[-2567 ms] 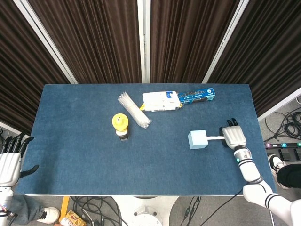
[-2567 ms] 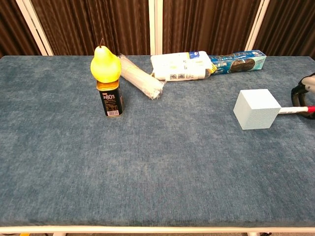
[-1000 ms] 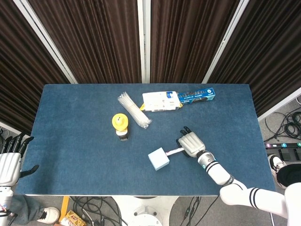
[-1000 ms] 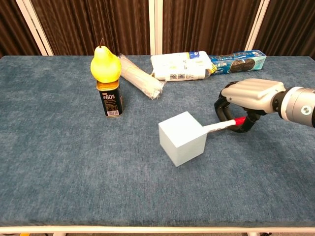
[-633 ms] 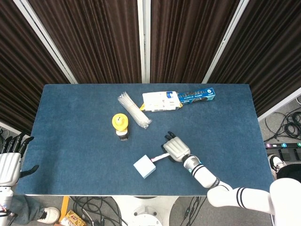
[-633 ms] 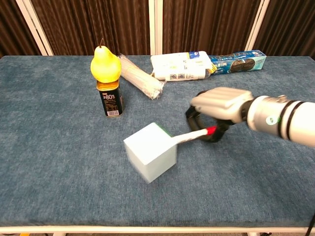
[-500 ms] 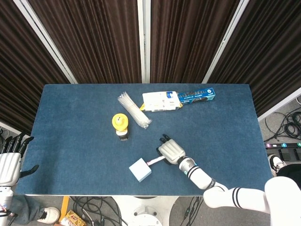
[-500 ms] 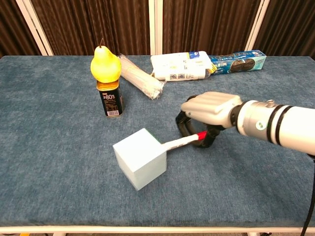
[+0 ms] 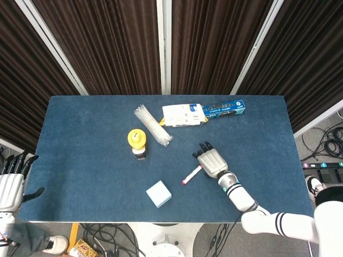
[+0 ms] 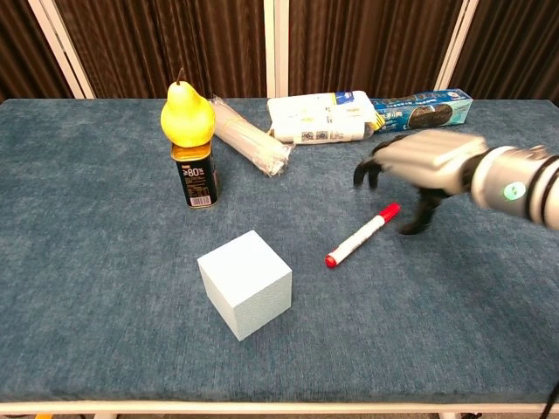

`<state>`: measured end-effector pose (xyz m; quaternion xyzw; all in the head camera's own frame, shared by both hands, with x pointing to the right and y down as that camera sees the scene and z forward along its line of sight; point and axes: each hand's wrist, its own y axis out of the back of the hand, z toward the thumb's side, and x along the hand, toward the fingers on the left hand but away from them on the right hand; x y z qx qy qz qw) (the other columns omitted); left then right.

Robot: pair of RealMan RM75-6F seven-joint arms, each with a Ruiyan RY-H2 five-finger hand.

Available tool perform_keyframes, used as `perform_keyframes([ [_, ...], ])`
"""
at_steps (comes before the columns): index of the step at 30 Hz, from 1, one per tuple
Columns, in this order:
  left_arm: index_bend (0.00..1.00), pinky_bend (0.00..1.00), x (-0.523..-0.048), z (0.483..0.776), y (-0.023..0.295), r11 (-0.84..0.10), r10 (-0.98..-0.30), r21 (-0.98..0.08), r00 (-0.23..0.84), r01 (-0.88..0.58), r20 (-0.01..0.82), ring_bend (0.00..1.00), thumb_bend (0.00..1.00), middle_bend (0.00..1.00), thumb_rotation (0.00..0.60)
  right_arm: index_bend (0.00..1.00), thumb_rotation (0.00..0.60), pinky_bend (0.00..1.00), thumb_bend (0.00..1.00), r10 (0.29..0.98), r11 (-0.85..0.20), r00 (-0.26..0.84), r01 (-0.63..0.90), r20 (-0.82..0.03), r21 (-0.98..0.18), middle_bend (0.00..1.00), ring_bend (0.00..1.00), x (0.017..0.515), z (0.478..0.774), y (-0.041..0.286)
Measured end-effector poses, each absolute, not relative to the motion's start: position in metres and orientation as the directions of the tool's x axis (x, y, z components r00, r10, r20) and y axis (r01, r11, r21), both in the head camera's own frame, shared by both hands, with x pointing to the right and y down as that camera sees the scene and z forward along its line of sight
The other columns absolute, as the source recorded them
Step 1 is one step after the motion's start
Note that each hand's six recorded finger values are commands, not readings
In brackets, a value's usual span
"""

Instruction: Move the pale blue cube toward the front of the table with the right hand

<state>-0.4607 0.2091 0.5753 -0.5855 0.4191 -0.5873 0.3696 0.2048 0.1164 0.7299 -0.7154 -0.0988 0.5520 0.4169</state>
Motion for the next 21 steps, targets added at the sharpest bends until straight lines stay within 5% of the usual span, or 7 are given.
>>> perform_keyframes([
  [6, 0.22, 0.10, -0.461, 0.575, 0.209, -0.376, -0.925, -0.925, -0.041, -0.057, 0.378, 0.12, 0.05, 0.15, 0.600, 0.03, 0.600, 0.00, 0.02, 0.682, -0.599, 0.301, -0.293, -0.666, -0.745, 0.13, 0.00, 0.248, 0.705, 0.101],
  [12, 0.22, 0.10, -0.461, 0.575, 0.209, -0.376, -0.925, -0.925, -0.041, -0.057, 0.378, 0.12, 0.05, 0.15, 0.600, 0.03, 0.600, 0.00, 0.17, 0.792, -0.532, 0.205, -0.233, -0.575, -0.814, 0.14, 0.00, 0.319, 0.661, 0.093],
  [21, 0.22, 0.10, -0.461, 0.575, 0.209, -0.376, -0.925, -0.925, -0.041, -0.057, 0.378, 0.12, 0.05, 0.15, 0.600, 0.03, 0.600, 0.00, 0.18, 0.896, -0.440, 0.024, -0.066, -0.443, -0.895, 0.12, 0.00, 0.426, 0.595, 0.147],
])
